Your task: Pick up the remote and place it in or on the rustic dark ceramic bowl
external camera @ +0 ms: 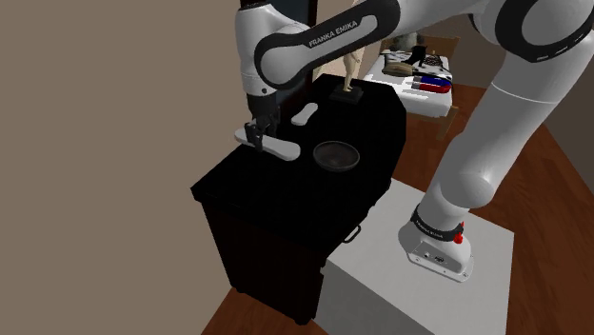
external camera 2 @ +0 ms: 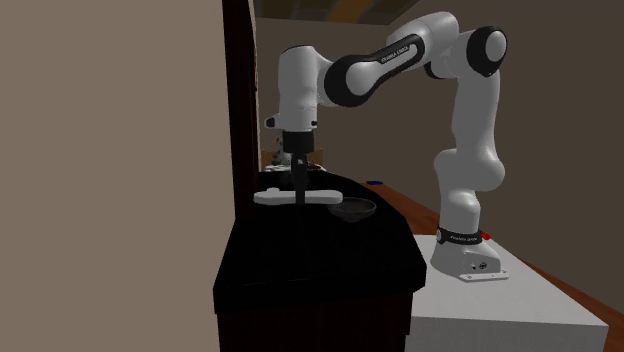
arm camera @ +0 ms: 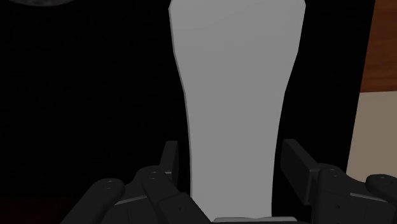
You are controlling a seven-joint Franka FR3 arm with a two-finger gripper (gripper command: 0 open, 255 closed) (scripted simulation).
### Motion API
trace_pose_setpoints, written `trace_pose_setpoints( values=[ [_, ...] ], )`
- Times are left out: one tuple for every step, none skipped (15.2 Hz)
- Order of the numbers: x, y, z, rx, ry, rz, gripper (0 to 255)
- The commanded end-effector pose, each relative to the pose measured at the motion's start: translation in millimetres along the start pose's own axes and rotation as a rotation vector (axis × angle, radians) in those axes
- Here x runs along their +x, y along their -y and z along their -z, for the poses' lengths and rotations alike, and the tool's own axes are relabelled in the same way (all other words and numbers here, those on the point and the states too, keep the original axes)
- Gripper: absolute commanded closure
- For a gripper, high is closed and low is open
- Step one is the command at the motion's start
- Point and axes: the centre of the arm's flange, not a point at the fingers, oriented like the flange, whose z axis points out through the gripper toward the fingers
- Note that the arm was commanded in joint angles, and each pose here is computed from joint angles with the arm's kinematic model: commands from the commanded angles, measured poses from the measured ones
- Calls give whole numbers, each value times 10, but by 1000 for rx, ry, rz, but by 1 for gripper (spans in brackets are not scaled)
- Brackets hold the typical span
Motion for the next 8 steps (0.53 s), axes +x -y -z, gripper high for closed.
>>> trace_pose_setpoints(
  values=[
    [-12, -2, 115, 0, 0, 0, 255],
    [-12, -3, 168, 0, 0, 0, 255],
    [-12, -5, 221, 0, 0, 0, 255],
    [-12, -6, 274, 0, 0, 0, 255],
    [-13, -7, 309, 0, 0, 0, 255],
    [-112, -94, 310, 0, 0, 0, 255],
    [-211, -181, 311, 0, 0, 0, 255],
    [-310, -268, 312, 0, 0, 0, 255]
  ],
)
